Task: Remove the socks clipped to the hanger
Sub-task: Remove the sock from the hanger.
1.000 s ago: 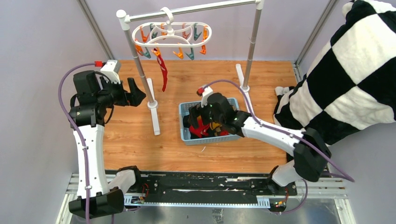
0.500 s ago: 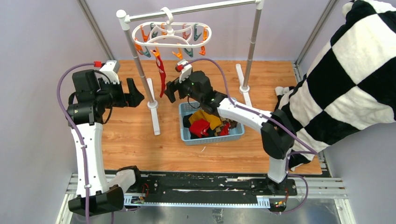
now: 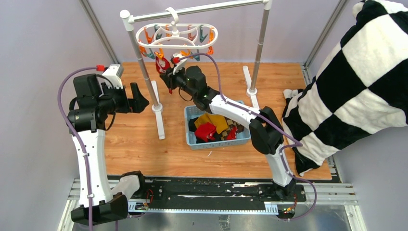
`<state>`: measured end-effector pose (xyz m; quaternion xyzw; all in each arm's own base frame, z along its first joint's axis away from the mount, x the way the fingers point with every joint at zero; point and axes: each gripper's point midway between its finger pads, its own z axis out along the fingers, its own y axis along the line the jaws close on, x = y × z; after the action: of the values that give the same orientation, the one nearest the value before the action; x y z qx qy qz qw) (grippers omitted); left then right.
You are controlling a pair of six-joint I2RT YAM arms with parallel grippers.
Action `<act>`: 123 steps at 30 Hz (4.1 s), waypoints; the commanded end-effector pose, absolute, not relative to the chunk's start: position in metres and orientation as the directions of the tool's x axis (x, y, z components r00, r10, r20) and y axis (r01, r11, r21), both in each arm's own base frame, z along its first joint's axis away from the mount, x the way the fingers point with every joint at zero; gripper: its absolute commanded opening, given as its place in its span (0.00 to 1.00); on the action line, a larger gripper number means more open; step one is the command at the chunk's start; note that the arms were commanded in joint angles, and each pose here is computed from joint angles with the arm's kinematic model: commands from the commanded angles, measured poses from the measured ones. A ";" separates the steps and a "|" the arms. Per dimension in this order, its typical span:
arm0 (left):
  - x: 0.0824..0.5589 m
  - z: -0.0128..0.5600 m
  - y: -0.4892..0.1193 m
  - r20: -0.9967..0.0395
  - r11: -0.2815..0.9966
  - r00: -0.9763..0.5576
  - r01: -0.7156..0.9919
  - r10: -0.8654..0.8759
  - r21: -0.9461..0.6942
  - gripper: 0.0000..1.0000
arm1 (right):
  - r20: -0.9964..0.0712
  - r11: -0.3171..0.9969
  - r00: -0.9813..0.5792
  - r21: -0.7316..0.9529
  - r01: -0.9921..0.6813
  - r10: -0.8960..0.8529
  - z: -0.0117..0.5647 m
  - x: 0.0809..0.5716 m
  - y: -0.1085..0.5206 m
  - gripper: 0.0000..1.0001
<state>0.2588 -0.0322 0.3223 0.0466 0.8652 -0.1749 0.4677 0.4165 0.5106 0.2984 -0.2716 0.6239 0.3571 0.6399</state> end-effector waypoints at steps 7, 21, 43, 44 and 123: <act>0.251 0.323 -0.043 -0.830 0.907 -0.555 0.321 -0.053 -0.272 1.00 | -0.973 0.457 -0.026 0.131 -0.880 0.229 0.346 0.347 0.495 0.00; 0.217 0.336 -0.115 -0.863 0.619 -0.504 0.687 0.029 -0.381 1.00 | -0.884 -0.067 -0.351 0.347 -0.935 0.311 0.389 0.222 0.455 0.00; 0.196 0.336 -0.145 -0.885 0.442 -0.456 0.815 0.090 -0.375 0.14 | -0.675 -0.193 -0.660 0.637 -0.747 0.329 0.392 0.236 0.442 0.22; 0.197 0.334 -0.144 -0.882 0.451 -0.463 0.808 0.090 -0.378 0.11 | -0.671 -0.179 -0.656 0.639 -0.748 0.346 0.393 0.240 0.439 0.27; 0.180 0.342 -0.137 -0.907 0.541 -0.409 0.787 0.101 -0.295 0.00 | -0.835 -0.254 -0.485 0.426 -0.868 0.258 0.363 0.191 0.416 0.97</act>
<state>0.1844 -0.1366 0.3282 0.2835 0.7612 -0.3854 0.4378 0.2370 0.4165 0.3634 -0.2512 0.5216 0.6990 0.4198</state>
